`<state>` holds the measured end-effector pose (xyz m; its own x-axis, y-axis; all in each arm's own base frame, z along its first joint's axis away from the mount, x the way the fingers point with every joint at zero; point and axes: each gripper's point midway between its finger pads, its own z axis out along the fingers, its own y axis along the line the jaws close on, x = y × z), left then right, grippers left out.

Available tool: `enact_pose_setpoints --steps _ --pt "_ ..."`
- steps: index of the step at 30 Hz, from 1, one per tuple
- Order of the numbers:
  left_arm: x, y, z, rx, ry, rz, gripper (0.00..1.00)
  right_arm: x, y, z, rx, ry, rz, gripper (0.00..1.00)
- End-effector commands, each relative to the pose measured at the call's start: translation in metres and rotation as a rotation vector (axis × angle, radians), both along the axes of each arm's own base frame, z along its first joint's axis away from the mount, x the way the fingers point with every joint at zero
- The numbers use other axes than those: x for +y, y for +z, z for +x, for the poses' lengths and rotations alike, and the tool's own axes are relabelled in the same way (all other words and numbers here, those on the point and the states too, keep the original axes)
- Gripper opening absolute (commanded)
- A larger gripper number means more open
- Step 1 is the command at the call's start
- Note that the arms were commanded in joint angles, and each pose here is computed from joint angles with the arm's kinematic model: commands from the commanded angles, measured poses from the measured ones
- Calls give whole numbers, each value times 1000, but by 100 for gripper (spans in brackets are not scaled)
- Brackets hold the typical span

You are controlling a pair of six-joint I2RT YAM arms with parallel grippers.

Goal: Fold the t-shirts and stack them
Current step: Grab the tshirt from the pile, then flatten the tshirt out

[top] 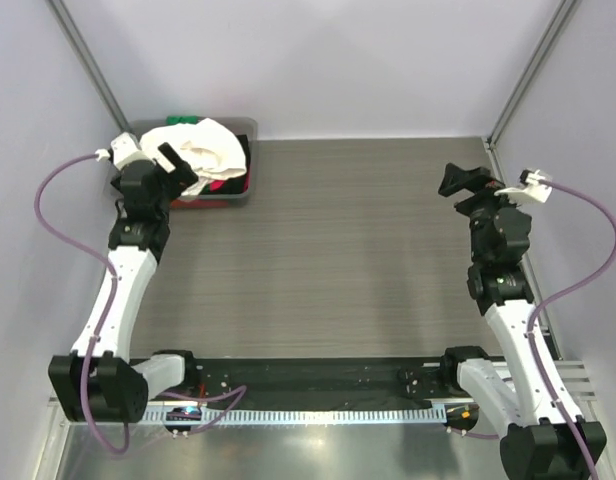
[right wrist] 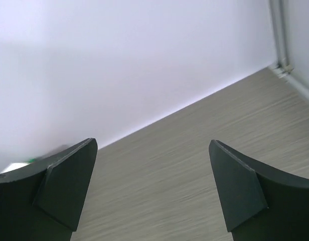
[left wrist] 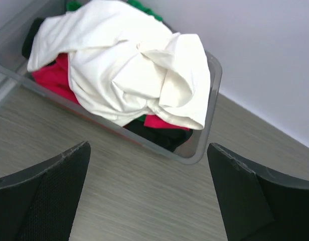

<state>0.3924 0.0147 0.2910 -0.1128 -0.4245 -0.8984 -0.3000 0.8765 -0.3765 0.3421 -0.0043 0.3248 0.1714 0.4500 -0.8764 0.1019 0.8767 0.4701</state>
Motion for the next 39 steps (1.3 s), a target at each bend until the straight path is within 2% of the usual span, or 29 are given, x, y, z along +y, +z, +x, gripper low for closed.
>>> enact_pose_setpoints --steps 1,2,3,5,6,7,8,12,16,21,24,25,26,27,28,33,36,37,39 --pt "-11 -44 -7 284 -10 -108 100 25 -56 -3 289 77 233 100" --pt "-10 -40 -2 293 -9 -105 100 34 -49 -1 292 125 254 100" --pt "-10 -11 10 249 -17 -100 100 37 -60 -2 352 127 285 100" --pt "-12 -24 27 329 -27 -93 100 46 -64 1 387 164 310 100" --pt "-13 -4 41 300 -33 -96 100 60 -64 -2 409 249 315 98" --pt "-14 -17 54 340 -36 -101 100 69 -65 -4 424 298 303 97" --pt "-15 -5 65 326 -39 -119 100 76 -64 -4 440 350 275 94" --pt "-15 -24 101 371 -12 -177 100 94 -72 -16 512 449 261 94" --pt "-23 -57 135 431 -14 -237 93 93 -70 -26 513 461 213 94" --pt "-25 -78 175 413 -2 -270 83 93 -74 -35 541 484 170 94" --pt "-25 -66 192 373 0 -280 58 94 -80 -39 554 492 163 94" --pt "-26 -74 196 389 2 -284 39 94 -81 -39 557 490 165 94" --pt "-28 -61 201 357 -8 -286 30 95 -83 -40 562 494 169 93" --pt "-30 -56 204 347 -15 -284 10 95 -83 -41 560 495 169 94" --pt "-35 -54 204 351 -27 -274 2 95 -83 -41 560 497 169 93" --pt "-65 20 191 237 -98 -192 0 98 -70 -44 540 508 173 93" --pt "-103 88 163 119 -181 -147 0 96 -50 -46 504 498 166 93" --pt "-125 123 144 51 -230 -143 0 93 -35 -44 476 480 161 93" --pt "-150 159 121 -22 -284 -140 0 88 -24 -46 475 451 157 93"
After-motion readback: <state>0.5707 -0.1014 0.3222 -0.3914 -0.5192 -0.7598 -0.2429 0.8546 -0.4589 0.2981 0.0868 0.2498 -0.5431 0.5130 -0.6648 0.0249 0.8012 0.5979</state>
